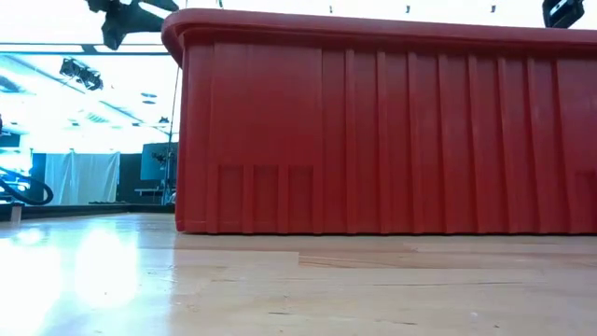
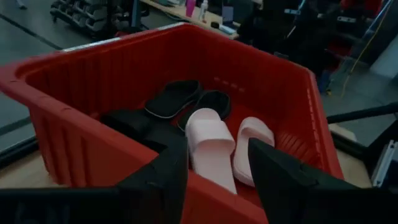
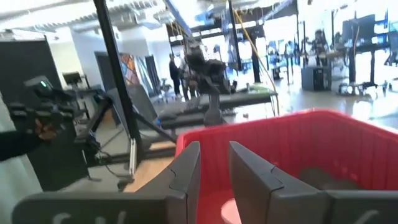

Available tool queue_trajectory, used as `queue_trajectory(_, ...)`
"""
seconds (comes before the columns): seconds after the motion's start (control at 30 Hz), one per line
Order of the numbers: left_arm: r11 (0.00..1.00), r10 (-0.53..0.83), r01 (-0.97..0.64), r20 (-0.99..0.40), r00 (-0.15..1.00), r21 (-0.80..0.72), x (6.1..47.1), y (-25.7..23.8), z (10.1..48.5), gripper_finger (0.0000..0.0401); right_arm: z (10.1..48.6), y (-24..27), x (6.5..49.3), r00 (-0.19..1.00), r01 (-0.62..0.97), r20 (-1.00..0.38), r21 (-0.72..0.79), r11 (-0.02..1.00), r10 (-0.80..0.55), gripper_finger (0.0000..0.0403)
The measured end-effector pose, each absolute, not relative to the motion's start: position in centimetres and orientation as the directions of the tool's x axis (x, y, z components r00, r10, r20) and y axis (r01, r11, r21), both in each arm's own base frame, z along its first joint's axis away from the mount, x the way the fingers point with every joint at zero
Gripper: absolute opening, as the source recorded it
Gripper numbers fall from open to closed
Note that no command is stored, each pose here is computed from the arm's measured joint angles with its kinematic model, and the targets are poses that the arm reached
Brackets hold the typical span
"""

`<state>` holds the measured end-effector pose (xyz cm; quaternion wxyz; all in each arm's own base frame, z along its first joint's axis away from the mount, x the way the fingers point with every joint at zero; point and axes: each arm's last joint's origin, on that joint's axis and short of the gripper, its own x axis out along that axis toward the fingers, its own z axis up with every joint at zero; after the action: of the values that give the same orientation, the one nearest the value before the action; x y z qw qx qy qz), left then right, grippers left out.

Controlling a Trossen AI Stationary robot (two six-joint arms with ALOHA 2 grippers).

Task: Pick and place slides into bin
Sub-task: Return to Home Position

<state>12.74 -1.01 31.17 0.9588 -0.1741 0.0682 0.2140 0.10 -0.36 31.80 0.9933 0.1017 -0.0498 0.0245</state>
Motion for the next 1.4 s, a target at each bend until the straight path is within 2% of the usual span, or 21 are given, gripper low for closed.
queue_trajectory(0.17,0.853,0.387,-0.419,-0.162,0.908,-0.310,11.2,-0.7,31.0,0.0172,31.8,-0.4,0.1,0.994,-0.062,0.104,0.205,0.977,0.042,0.0089)
queue_trajectory(0.33,0.842,0.459,-0.467,-0.095,0.883,-0.270,9.2,-0.1,31.6,0.0172,31.8,-0.3,0.1,0.993,-0.071,0.104,0.239,0.968,0.047,0.0089)
queue_trajectory(0.6,0.823,0.490,-0.478,-0.041,0.871,-0.307,6.4,0.6,31.8,0.0172,31.9,-0.3,0.3,0.995,-0.068,0.092,0.243,0.968,0.047,0.0089)
queue_trajectory(0.73,0.834,0.491,-0.486,-0.051,0.870,-0.262,6.2,0.7,31.6,0.0172,31.8,-0.1,1.2,0.998,-0.064,0.044,0.285,0.956,0.053,0.0089)
queue_trajectory(0.87,0.833,0.494,-0.493,-0.064,0.867,-0.252,6.2,0.7,31.5,0.0172,31.3,0.1,2.3,0.998,-0.063,-0.013,0.207,0.976,0.067,0.0089)
queue_trajectory(1.2,0.831,0.494,-0.502,-0.094,0.864,-0.240,6.2,0.7,31.1,0.0172,29.2,0.5,4.5,0.997,-0.071,0.025,0.215,0.974,0.067,0.0089)
queue_trajectory(1.4,0.831,0.495,-0.512,-0.128,0.859,-0.219,6.1,0.7,30.7,0.0172,28.9,0.8,5.3,0.987,-0.141,0.100,0.210,0.967,0.122,0.0089)
